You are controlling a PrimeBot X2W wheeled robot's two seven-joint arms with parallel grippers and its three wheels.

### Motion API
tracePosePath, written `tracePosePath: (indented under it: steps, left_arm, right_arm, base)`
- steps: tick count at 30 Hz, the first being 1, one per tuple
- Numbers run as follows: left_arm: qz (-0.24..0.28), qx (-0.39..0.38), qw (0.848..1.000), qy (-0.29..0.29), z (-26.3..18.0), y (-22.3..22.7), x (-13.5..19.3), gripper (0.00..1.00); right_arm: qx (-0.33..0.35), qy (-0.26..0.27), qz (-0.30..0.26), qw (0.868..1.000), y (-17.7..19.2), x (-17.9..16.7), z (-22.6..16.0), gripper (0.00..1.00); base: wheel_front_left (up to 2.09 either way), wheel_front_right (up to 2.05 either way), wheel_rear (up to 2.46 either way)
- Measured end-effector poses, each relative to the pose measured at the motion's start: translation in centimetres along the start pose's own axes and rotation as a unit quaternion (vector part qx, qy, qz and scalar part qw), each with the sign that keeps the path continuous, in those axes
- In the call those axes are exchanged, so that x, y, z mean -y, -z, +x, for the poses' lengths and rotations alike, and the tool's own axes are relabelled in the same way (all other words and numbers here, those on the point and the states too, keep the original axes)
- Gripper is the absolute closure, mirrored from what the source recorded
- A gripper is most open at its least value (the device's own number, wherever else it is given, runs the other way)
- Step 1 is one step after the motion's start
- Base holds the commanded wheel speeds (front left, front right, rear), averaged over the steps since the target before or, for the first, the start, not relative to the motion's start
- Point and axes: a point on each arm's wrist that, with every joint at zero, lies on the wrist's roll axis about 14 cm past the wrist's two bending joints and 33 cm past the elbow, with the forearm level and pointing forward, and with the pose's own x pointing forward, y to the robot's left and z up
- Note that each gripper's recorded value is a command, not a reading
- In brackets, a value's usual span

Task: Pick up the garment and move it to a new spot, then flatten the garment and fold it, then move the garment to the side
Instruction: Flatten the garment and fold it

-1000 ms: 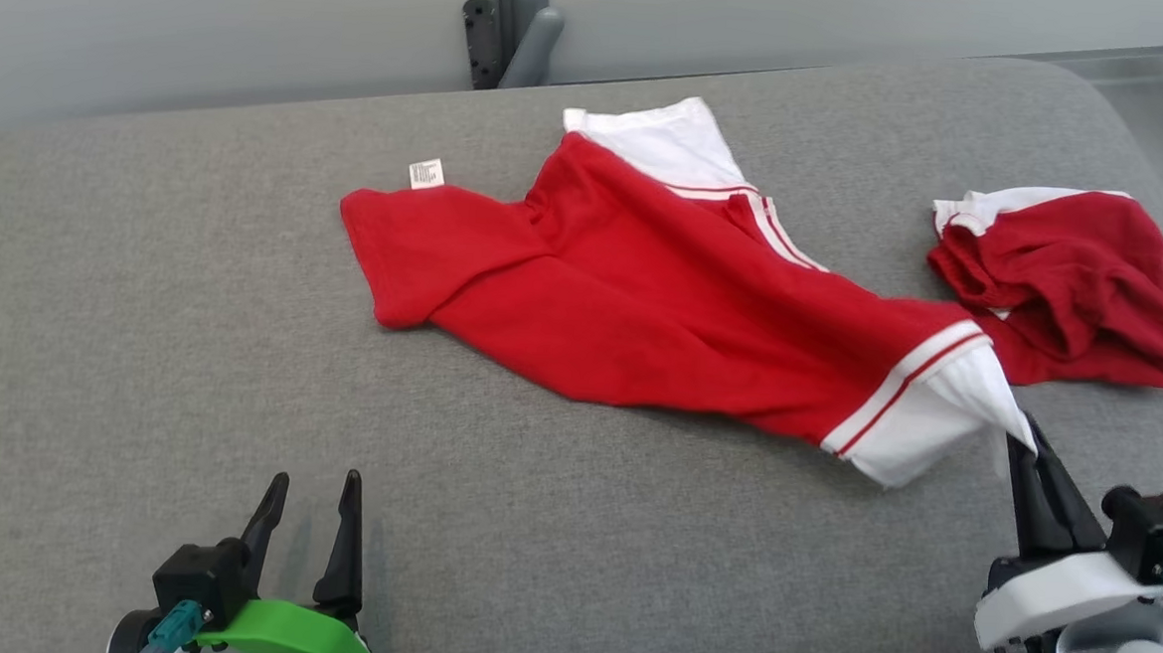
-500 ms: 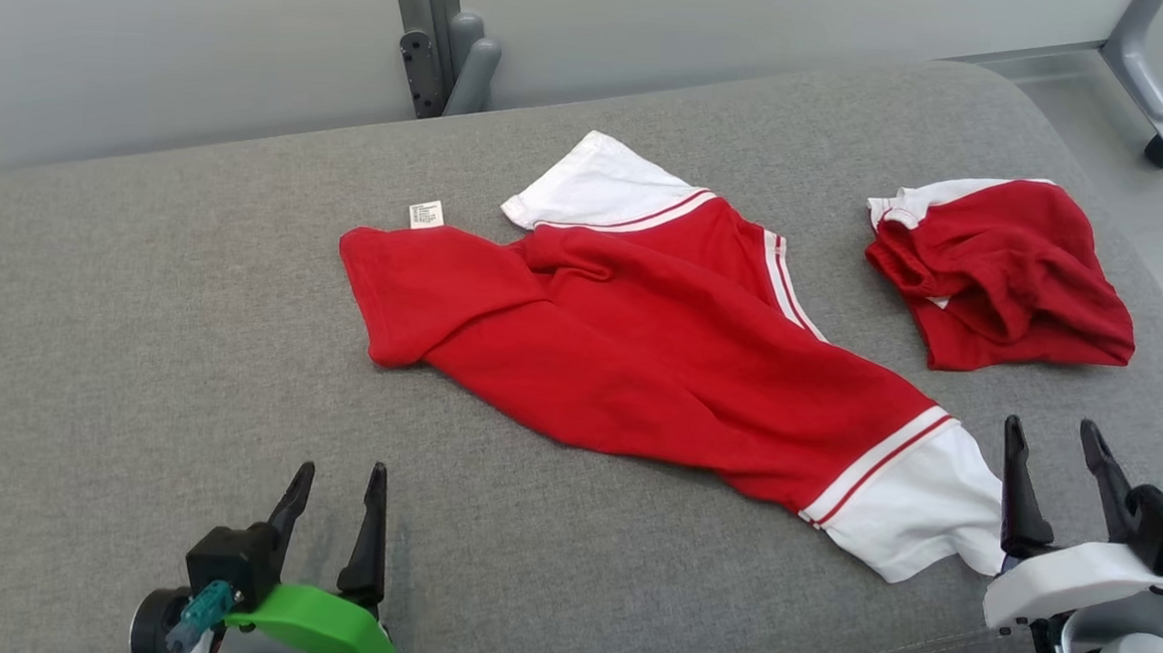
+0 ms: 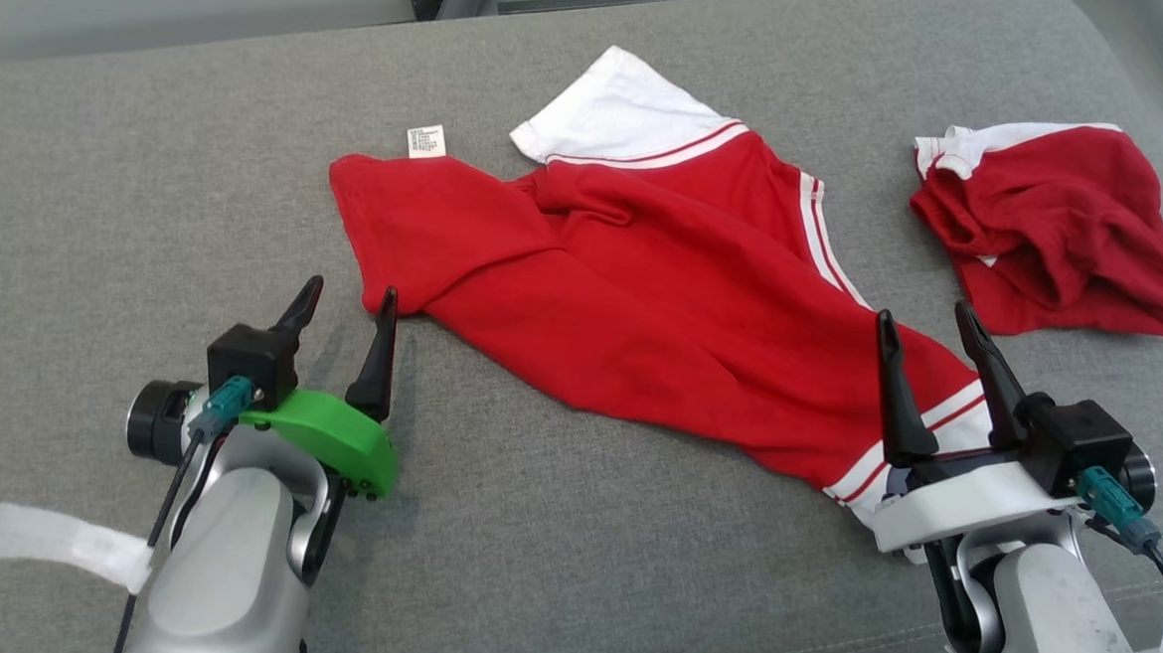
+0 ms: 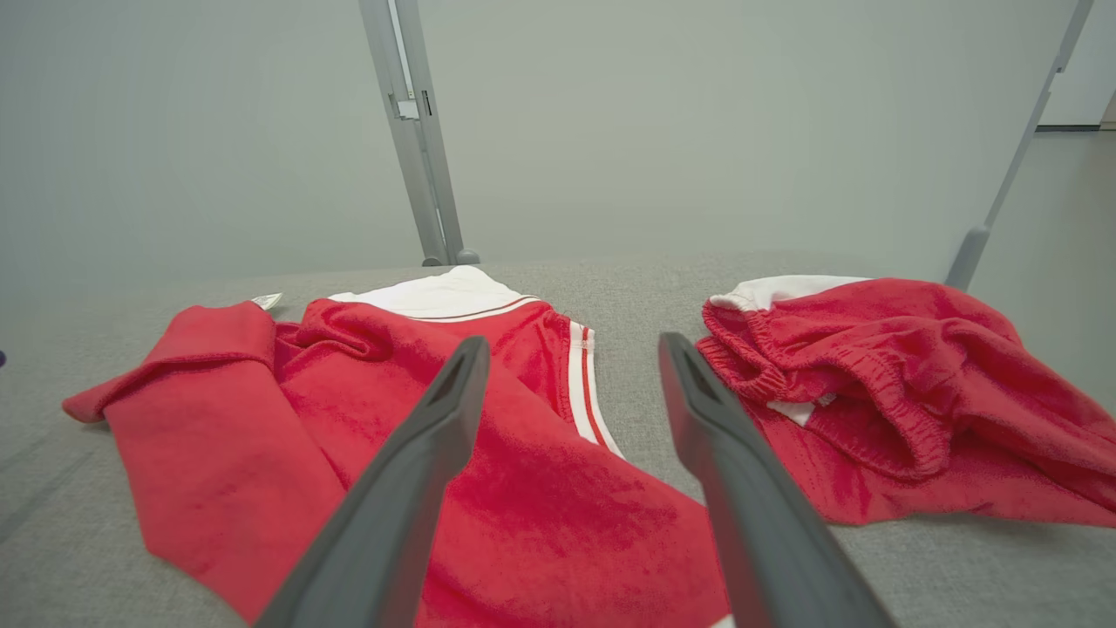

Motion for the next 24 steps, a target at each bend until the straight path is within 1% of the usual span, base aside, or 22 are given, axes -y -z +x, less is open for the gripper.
tracePosePath:
  steps: [4, 9, 14, 15, 16, 18, 22, 24]
  left_arm:
    - [0.003, -0.029, 0.999, 0.014, 1.8, 1.6, 0.1, 0.00]
    - [-0.008, -0.074, 0.997, 0.030, 2.6, 4.6, 0.9, 0.00]
    - [-0.014, -0.084, 0.996, 0.035, 3.2, 5.2, 0.8, 0.00]
    - [-0.016, -0.082, 0.996, 0.033, 3.3, 5.1, 0.7, 0.04]
    - [-0.018, -0.076, 0.996, 0.032, 3.6, 4.7, 0.5, 0.26]
    - [-0.018, -0.064, 0.997, 0.034, 4.1, 4.0, 0.5, 1.00]
    - [-0.023, -0.058, 0.998, 0.033, 4.3, 3.7, 0.3, 1.00]
    - [-0.025, -0.038, 0.999, 0.025, 4.7, 2.5, -0.5, 1.00]
  right_arm:
    - [-0.009, -0.016, 0.005, 1.000, 0.9, -1.1, 1.0, 0.00]
    - [-0.024, -0.021, 0.009, 0.999, 2.1, -1.5, 1.5, 0.00]
    - [-0.034, -0.021, 0.012, 0.999, 2.9, -1.7, 1.6, 0.00]
    - [-0.035, -0.022, 0.013, 0.999, 3.0, -1.7, 1.7, 0.00]
    - [-0.035, -0.023, 0.013, 0.999, 3.1, -1.7, 1.8, 0.00]
    - [-0.034, -0.024, 0.013, 0.999, 3.0, -1.8, 2.0, 0.00]
    - [-0.031, -0.023, 0.012, 0.999, 2.9, -1.7, 2.3, 0.00]
    - [-0.030, -0.019, 0.013, 0.999, 2.9, -1.5, 2.4, 0.00]
  base:
    - [0.00, 0.00, 0.00]
    - [0.00, 0.00, 0.00]
    - [0.00, 0.00, 0.00]
    - [0.00, 0.00, 0.00]
    - [0.00, 0.00, 0.00]
    - [0.00, 0.00, 0.00]
    - [0.00, 0.00, 0.00]
    - [0.00, 0.00, 0.00]
